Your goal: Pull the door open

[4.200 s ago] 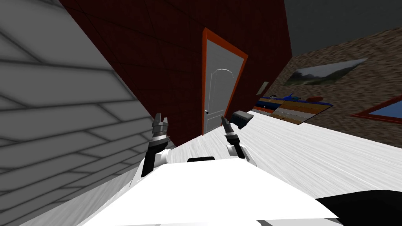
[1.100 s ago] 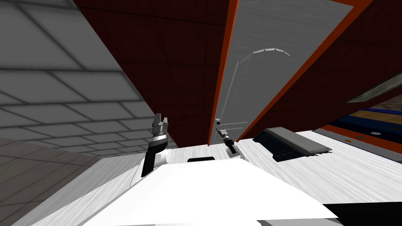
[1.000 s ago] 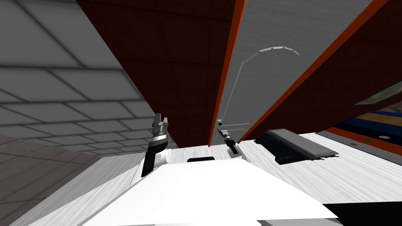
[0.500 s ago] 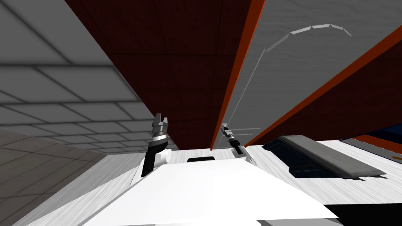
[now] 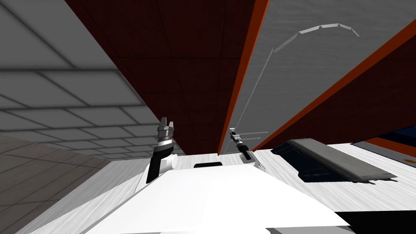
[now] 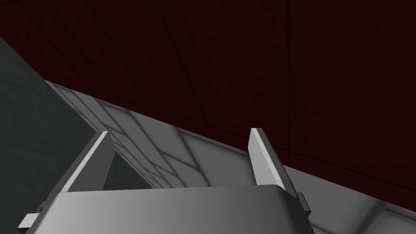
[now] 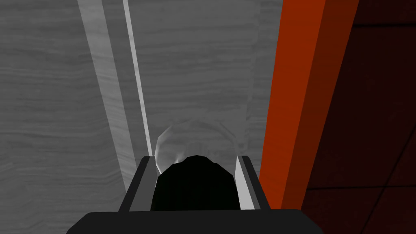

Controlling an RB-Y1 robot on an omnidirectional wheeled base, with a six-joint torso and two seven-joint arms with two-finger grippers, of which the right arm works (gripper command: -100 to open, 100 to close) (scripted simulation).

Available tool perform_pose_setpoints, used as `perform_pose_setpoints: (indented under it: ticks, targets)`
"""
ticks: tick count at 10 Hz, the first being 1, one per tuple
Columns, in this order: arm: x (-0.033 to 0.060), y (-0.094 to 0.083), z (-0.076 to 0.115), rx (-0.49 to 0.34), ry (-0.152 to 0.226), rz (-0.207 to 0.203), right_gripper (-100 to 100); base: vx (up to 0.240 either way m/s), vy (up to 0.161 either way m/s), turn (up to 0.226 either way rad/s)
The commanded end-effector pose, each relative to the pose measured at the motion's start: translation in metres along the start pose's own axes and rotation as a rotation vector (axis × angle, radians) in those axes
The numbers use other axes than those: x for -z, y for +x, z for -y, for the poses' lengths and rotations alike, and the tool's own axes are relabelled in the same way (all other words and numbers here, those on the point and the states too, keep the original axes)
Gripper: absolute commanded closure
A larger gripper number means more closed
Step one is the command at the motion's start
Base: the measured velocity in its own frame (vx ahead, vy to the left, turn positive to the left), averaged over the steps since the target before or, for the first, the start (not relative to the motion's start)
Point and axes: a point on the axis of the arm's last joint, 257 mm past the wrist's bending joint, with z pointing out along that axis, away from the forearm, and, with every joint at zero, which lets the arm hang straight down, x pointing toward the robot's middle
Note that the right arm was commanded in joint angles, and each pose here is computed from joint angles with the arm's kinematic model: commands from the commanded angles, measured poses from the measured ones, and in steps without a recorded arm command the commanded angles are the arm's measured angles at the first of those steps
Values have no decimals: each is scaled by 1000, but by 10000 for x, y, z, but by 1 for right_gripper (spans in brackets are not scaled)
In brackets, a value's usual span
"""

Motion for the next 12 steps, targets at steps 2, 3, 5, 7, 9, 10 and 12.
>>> perform_pose_setpoints:
  ticks: [2,3,5,7,9,10,12]
  targets:
    - [10,-16,-4,-56,2,6,100,-12,-10,28]
    - [16,-27,-7,-91,2,11,100,-40,-31,68]
    - [28,-51,-14,-170,4,20,100,-54,-31,57]
    - [46,-84,-22,-267,5,33,100,-60,-30,78]
    - [55,-100,-26,-333,5,40,100,-38,-23,43]
    - [67,-119,-30,-384,5,48,100,-51,-27,89]
    - [79,-138,-34,-458,5,56,100,-38,-28,52]
